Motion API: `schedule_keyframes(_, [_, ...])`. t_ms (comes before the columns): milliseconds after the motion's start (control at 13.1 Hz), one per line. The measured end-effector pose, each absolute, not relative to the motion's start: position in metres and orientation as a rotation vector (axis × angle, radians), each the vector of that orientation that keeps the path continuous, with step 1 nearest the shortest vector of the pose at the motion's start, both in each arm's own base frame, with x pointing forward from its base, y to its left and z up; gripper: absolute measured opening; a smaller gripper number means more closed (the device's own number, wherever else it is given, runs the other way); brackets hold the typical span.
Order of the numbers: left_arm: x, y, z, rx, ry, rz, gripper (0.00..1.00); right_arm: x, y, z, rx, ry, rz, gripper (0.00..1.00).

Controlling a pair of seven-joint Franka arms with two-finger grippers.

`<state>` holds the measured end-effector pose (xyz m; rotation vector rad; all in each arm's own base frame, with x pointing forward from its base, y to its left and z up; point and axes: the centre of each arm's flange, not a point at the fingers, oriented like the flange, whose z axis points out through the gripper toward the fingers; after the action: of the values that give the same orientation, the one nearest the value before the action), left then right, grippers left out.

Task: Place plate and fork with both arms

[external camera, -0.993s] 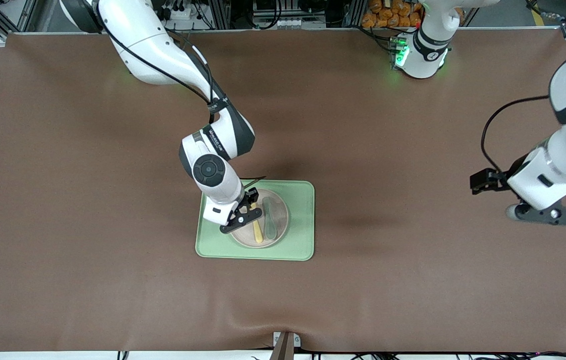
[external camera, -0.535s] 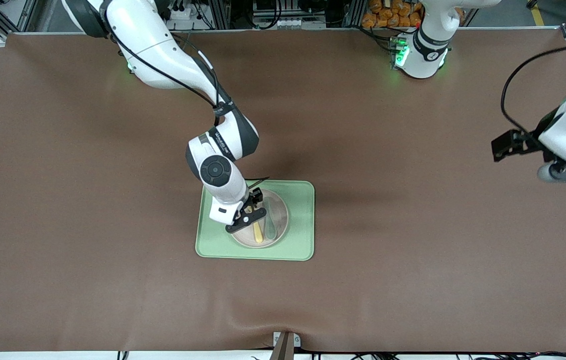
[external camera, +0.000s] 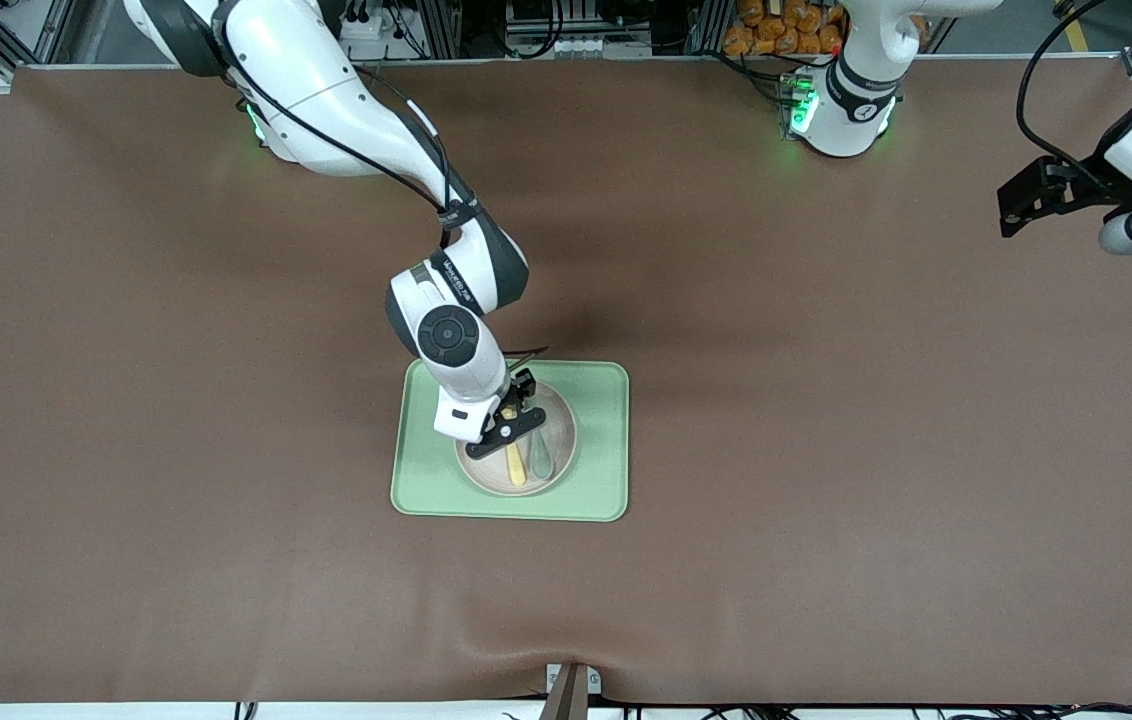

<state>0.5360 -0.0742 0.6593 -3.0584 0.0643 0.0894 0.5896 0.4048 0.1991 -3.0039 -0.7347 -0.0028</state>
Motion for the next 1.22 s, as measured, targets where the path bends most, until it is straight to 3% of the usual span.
schedule_keyframes(306, [0.544,-0.067,0.624,-3.072,0.05,0.05,1.0,0.587,0.406,0.195,-3.005,-0.74,0.005,0.68])
schedule_keyframes(840, [0.551,-0.067,0.617,-3.101,0.042,0.007,1.0,0.579,0.416,0.186,-3.007,-0.751,0.015,0.65])
schedule_keyframes(917, [0.553,-0.063,0.617,-3.102,0.039,-0.002,1.0,0.58,0.415,0.187,-3.009,-0.749,0.013,0.59])
schedule_keyframes(1069, [0.556,-0.044,0.617,-3.101,0.071,-0.016,1.0,0.584,0.411,0.188,-3.016,-0.741,0.006,0.35])
schedule_keyframes(1146, [0.558,-0.032,0.617,-3.101,0.08,-0.02,1.0,0.585,0.411,0.189,-3.017,-0.739,0.003,0.28])
schedule_keyframes(1222, [0.559,-0.024,0.617,-3.101,0.079,-0.023,1.0,0.585,0.411,0.189,-3.017,-0.738,0.003,0.29])
